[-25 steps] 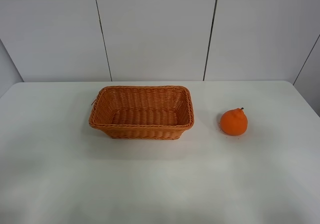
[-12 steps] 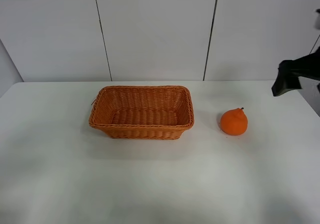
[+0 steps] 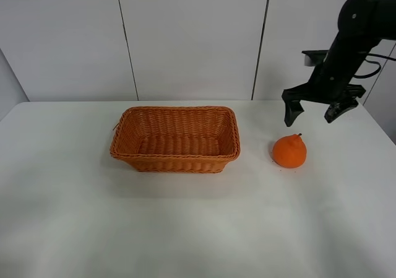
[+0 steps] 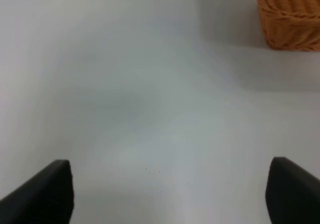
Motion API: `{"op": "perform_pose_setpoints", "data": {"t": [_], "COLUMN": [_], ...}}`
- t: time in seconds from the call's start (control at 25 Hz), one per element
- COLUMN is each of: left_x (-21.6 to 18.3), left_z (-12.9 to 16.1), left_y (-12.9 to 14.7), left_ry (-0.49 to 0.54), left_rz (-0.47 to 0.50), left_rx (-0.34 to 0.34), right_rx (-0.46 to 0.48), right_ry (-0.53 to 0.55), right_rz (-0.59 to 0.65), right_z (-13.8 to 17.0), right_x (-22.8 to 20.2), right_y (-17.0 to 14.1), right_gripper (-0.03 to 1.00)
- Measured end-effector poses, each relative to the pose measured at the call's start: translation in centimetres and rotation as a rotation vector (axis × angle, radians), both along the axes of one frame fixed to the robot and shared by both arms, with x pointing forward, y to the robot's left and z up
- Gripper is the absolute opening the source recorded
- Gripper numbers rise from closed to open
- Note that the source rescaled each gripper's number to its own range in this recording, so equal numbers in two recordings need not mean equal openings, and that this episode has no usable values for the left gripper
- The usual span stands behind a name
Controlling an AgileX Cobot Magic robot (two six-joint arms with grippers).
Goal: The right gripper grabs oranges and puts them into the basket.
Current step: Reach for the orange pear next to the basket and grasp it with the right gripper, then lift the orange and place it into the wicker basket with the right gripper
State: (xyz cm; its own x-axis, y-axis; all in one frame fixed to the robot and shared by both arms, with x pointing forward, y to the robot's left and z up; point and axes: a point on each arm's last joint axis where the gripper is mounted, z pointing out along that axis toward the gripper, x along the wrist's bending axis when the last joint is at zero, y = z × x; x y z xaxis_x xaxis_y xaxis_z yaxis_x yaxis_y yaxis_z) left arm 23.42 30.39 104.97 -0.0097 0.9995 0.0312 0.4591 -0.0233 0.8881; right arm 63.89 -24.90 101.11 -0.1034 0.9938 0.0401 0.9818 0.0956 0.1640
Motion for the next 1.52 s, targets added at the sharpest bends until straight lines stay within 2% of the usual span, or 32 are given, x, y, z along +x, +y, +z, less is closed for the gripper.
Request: {"op": "perform_pose_setpoints", "data": {"t": [0.28, 0.64, 1.0, 1.08, 1.12, 1.2, 1.28, 1.36, 1.44, 1.52], "left_x": [0.0, 0.0, 0.0, 0.0, 0.0, 0.0, 0.0, 0.0, 0.0, 0.0], "left_z": [0.0, 0.0, 0.0, 0.0, 0.0, 0.0, 0.0, 0.0, 0.0, 0.0], "left_y": [0.0, 0.0, 0.0, 0.0, 0.0, 0.0, 0.0, 0.0, 0.0, 0.0], "left_ry": [0.000, 0.000, 0.000, 0.000, 0.000, 0.000, 0.000, 0.000, 0.000, 0.000], "left_rz": [0.000, 0.000, 0.000, 0.000, 0.000, 0.000, 0.000, 0.000, 0.000, 0.000], "left_rx": [0.000, 0.000, 0.000, 0.000, 0.000, 0.000, 0.000, 0.000, 0.000, 0.000], "right_rx": [-0.004, -0.054, -0.054, -0.054, -0.053, -0.053, -0.053, -0.053, -0.052, -0.053], "right_ry": [0.042, 0.138, 0.138, 0.135, 0.131, 0.128, 0.127, 0.127, 0.125, 0.127], "right_rz": [0.014, 0.004, 0.000, 0.000, 0.000, 0.000, 0.000, 0.000, 0.001, 0.009], "right_z": [-3.3, -9.7, -11.3, -11.3, -11.3, -11.3, -11.3, -11.3, -11.2, -10.8], "right_x": [1.3, 2.5, 2.9, 2.9, 2.9, 3.0, 3.0, 3.0, 3.0, 3.1], "right_y": [0.5, 0.3, 0.4, 0.4, 0.4, 0.4, 0.4, 0.4, 0.4, 0.4], "right_gripper": [1.00, 1.00, 1.00, 0.97, 0.93, 0.76, 0.52, 0.22, 0.01, 0.00]}}
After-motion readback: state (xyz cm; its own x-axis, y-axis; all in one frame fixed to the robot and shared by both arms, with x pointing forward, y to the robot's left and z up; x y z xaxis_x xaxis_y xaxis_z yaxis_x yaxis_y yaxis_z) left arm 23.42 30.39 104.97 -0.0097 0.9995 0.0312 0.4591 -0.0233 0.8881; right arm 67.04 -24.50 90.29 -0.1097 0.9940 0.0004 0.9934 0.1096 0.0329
